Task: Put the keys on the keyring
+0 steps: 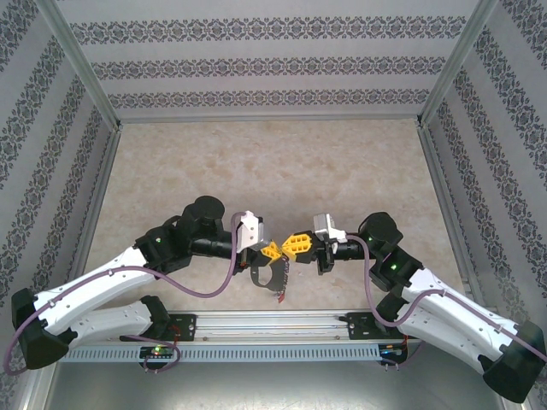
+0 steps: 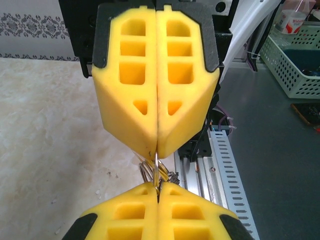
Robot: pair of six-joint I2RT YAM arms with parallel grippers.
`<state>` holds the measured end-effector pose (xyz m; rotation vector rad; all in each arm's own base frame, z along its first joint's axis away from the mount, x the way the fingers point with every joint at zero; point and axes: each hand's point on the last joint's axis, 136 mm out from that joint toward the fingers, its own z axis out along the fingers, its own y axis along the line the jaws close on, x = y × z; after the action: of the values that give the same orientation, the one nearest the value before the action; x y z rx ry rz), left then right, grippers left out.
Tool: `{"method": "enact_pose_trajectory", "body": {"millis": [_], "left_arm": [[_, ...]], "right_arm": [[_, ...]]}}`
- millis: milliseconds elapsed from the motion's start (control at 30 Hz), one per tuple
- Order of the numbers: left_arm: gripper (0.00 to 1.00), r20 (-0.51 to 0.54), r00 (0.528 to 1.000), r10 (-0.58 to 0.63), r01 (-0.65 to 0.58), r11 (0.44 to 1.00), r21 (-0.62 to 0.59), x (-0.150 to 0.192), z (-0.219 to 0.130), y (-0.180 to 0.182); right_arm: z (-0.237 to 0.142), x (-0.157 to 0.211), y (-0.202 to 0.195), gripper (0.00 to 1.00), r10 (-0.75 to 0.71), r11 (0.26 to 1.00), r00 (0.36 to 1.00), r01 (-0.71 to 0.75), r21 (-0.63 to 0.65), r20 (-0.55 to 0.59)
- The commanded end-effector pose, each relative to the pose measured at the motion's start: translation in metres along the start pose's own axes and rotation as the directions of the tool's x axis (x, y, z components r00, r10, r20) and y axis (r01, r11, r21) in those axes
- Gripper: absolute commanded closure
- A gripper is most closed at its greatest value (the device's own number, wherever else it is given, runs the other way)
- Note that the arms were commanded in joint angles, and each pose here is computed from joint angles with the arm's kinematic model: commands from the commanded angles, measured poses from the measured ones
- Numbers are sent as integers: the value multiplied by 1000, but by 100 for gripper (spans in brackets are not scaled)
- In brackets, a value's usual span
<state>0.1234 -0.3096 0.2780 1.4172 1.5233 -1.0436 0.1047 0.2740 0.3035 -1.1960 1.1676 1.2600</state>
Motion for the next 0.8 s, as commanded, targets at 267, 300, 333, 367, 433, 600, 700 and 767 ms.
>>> {"method": "enact_pose_trajectory", "body": {"millis": [267, 300, 333, 367, 433, 600, 700, 767], "left_arm": [[100, 36, 998, 44, -45, 999, 27, -16, -7, -5], [100, 36, 998, 44, -45, 999, 25, -16, -7, -5], [100, 37, 998, 45, -46, 999, 24, -16, -7, -5], [100, 35, 998, 43, -44, 999, 24, -16, -7, -5], [100, 36, 998, 45, -46, 999, 24, -16, -7, -5], [100, 32, 998, 45, -46, 999, 20, -15, -7, -4], [100, 30, 998, 47, -48, 999, 16, -15, -7, -4], [100, 32, 998, 50, -50, 999, 14, -15, -7, -3]], "right_arm": [[-1, -6, -7, 100, -36, 999, 999, 35, 42, 7], [-1, -6, -7, 100, -36, 999, 999, 35, 41, 7], [-1, -6, -7, 100, -35, 999, 999, 35, 40, 6], [0, -5, -8, 100, -31, 999, 1000, 31, 40, 3], [0, -5, -7, 100, -30, 999, 1000, 30, 36, 2], [-2, -9, -1, 100, -35, 999, 999, 35, 8, 12], [-2, -10, 2, 100, -26, 1000, 1000, 26, -14, 10], [-2, -9, 3, 100, -23, 1000, 1000, 23, -18, 7]]}}
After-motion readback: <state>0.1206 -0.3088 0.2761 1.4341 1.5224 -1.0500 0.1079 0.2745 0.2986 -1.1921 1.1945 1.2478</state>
